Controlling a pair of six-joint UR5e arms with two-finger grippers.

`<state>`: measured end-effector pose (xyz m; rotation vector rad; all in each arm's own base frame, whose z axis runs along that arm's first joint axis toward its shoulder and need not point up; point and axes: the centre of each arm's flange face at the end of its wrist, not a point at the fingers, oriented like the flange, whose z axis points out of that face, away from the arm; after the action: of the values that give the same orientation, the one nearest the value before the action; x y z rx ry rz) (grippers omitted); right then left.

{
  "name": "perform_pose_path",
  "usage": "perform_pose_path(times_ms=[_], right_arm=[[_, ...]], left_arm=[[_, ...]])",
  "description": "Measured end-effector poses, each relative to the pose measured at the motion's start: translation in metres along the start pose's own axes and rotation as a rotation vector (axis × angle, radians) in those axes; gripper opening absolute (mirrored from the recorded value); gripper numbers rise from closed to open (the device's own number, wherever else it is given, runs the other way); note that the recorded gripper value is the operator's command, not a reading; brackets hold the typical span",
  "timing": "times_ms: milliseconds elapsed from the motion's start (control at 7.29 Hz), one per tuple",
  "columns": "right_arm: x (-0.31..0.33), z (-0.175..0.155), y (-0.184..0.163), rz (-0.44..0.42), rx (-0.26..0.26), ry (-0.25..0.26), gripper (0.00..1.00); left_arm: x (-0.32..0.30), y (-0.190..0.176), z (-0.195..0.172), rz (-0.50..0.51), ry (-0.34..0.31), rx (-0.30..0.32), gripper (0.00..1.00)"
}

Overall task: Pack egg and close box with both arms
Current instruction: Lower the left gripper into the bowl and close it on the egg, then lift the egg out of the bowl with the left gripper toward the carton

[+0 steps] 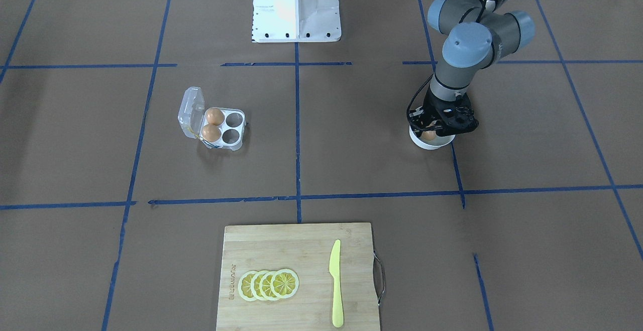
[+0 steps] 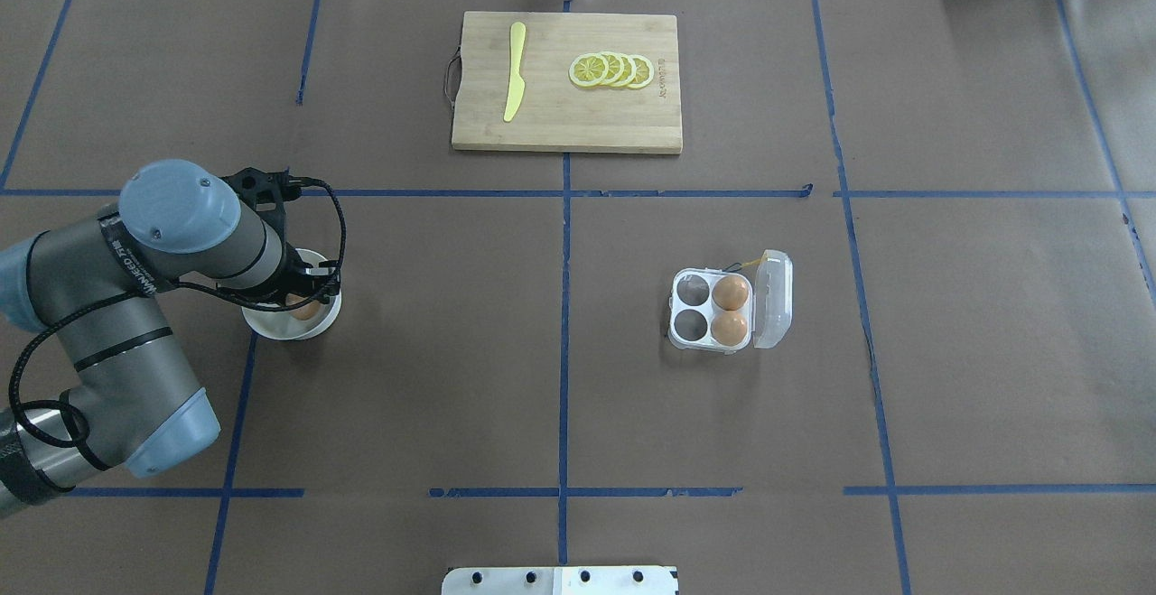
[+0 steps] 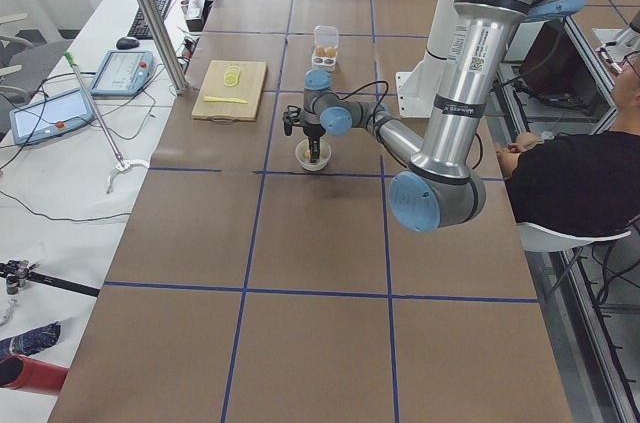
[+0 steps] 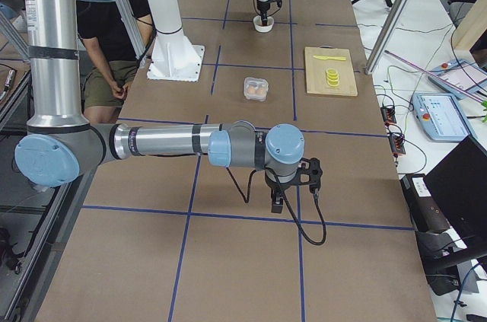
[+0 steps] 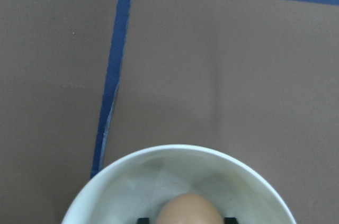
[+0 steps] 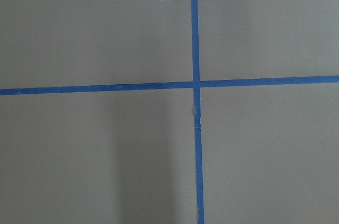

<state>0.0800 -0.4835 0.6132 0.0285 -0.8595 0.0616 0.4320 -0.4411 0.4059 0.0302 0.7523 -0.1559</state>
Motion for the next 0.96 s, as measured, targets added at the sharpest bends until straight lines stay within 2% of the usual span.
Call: perform_pose_path(times_ms=[411, 685, 823, 960], right_arm=[[0.000, 0.000, 0.000, 0.000, 0.000, -0.002, 1.00], [0.000, 0.000, 0.000, 0.002, 0.000, -0.003, 1.00], [0.000, 0.000, 0.000, 0.003, 0.000, -0.004, 1.00], [-0.001, 0.000, 0.000, 0.002, 0.000, -0.008, 1.00]], left_arm=[[-0.002, -0.004, -0.029, -0.005, 0.035, 0.030, 0.00], [-0.021, -0.019, -0.063, -0.049, 0.026, 0.064, 0.00], [-0.017, -0.026, -0.081, -0.066, 0.023, 0.076, 0.00], [0.007, -0.032, -0.103, -0.070, 0.055, 0.090, 0.00]])
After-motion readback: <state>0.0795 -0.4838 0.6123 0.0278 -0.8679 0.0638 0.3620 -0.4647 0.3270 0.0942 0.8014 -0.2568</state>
